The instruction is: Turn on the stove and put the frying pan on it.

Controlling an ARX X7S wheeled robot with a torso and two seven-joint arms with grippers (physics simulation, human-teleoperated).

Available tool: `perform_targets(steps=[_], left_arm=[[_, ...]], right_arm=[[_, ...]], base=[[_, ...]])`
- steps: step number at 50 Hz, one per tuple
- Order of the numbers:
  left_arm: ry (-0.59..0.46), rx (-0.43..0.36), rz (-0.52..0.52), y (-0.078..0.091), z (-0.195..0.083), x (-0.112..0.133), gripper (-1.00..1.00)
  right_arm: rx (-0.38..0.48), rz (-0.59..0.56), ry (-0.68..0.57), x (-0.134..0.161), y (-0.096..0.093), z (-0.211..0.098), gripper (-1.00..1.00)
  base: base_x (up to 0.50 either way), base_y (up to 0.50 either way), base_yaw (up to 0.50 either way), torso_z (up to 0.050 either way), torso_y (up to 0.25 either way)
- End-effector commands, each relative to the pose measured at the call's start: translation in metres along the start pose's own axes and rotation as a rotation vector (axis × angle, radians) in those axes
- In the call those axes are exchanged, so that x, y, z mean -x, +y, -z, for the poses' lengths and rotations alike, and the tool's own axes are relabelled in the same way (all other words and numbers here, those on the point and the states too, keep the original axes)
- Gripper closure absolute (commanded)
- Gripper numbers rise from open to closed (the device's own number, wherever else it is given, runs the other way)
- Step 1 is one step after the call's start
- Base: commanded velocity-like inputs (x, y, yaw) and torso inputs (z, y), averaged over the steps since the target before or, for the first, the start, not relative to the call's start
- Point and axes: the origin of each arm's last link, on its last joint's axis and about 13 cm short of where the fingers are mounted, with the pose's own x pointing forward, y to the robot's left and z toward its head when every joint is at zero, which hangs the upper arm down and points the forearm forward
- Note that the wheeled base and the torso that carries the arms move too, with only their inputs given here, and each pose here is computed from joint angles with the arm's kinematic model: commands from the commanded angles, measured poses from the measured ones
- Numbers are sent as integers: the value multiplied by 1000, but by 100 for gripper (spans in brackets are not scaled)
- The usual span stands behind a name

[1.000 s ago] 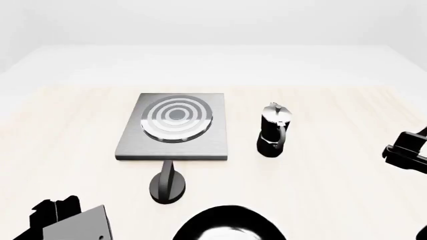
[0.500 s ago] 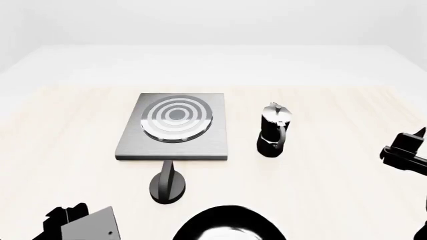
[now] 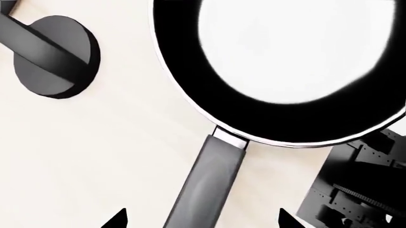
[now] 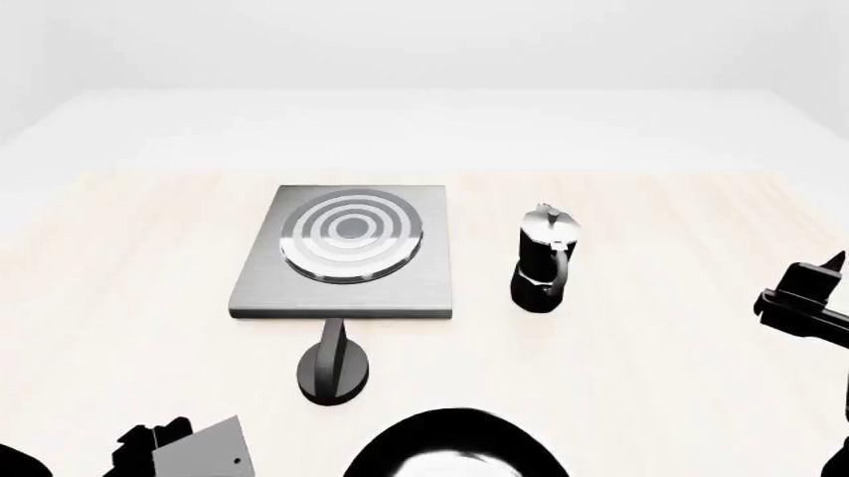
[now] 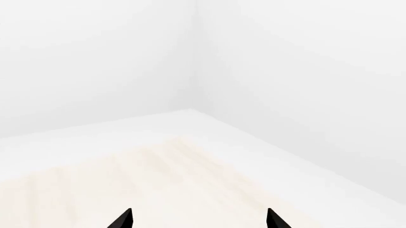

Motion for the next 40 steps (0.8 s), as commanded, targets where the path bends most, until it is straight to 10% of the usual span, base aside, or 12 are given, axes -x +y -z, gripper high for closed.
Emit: perform_targets(steps=[1,40], left_arm=[[20,23,13,5,9,-16,-100],[63,96,59,17,29,-47,-100]], right_arm=[[1,-2,-1,0,0,0,-100],[4,-5,-11,1,3,-3,-100]], base=[[0,0,0,0,0],[0,0,0,0,0]])
